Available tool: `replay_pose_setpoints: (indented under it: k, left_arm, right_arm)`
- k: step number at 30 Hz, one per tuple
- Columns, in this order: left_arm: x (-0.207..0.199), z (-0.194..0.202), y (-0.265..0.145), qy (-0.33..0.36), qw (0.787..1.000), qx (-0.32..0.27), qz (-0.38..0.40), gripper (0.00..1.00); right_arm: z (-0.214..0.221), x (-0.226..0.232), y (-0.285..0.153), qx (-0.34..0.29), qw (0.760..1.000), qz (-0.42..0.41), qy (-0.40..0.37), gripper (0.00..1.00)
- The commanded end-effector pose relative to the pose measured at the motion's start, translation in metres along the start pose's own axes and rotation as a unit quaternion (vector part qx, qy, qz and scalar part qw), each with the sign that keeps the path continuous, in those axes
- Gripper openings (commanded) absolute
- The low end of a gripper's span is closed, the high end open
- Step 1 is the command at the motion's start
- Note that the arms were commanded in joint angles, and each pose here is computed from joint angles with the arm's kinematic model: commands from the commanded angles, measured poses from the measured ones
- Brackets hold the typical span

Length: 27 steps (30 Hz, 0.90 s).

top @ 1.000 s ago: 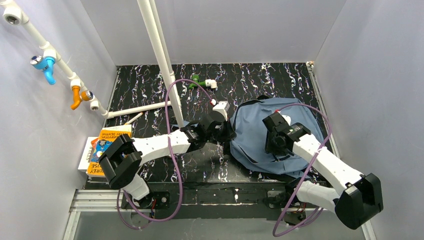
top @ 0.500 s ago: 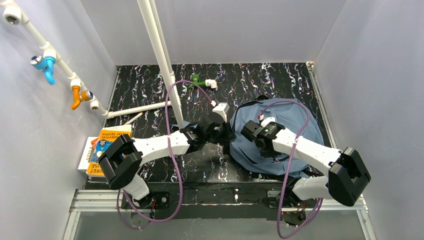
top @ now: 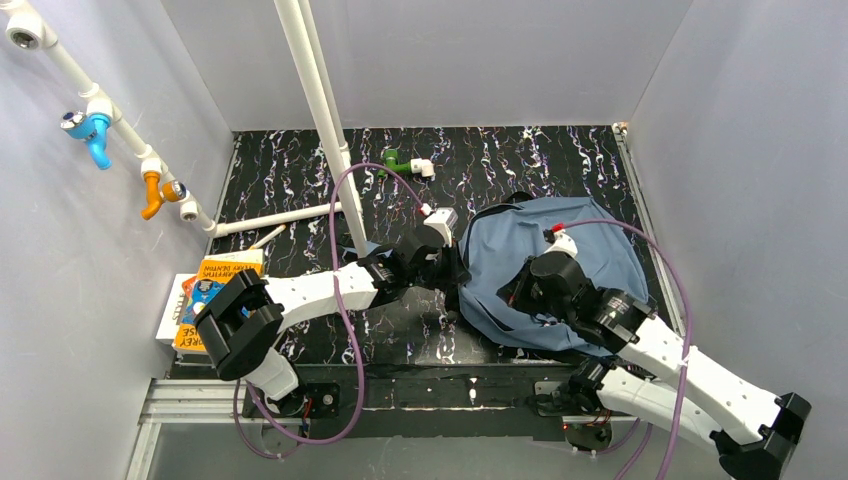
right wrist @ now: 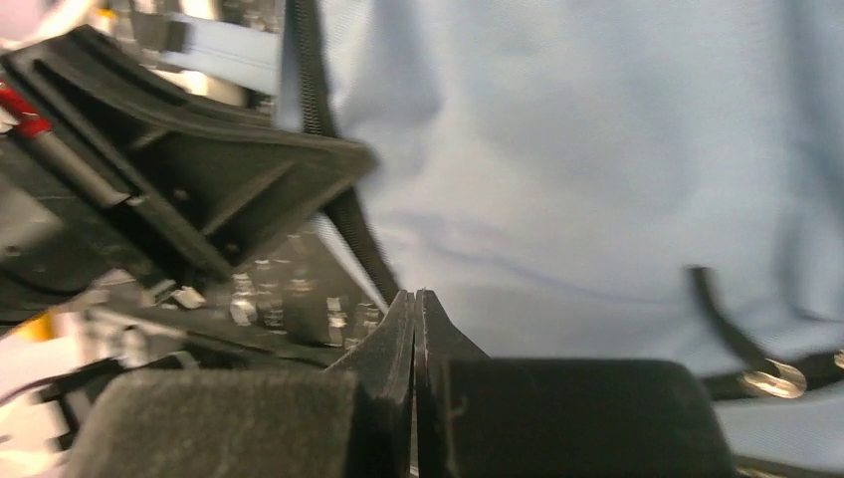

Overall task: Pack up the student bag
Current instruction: Move the student bag to the center of the board.

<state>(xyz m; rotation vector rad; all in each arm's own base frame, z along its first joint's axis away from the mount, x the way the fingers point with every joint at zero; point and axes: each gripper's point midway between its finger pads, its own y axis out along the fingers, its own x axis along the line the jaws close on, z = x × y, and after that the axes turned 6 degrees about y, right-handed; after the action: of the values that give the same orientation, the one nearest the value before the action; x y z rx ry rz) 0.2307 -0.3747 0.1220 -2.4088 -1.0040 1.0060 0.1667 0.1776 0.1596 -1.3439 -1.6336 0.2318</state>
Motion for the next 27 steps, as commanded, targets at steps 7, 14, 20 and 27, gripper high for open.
replay_pose_setpoints:
  k: [7,14,20,27]
  left_arm:
    - [-0.026,-0.005,-0.01,-0.026,0.998,0.001,0.062,0.26]
    - [-0.034,0.018,-0.017,-0.064,0.993,0.048,0.092,0.91]
    - [-0.053,0.046,-0.022,-0.085,0.987,0.085,0.107,0.98]
    - [-0.034,0.061,0.0,-0.082,0.99,0.096,0.067,0.62]
  right_arm:
    - [-0.034,-0.008,-0.013,-0.002,0.988,0.124,-0.089,0.04]
    - [-0.024,-0.055,-0.021,0.08,0.941,0.262,-0.2,0.41]
    - [-0.006,-0.062,-0.011,0.083,0.953,0.231,-0.179,0.53]
    - [-0.006,-0.094,-0.017,0.101,0.917,0.325,-0.208,0.63]
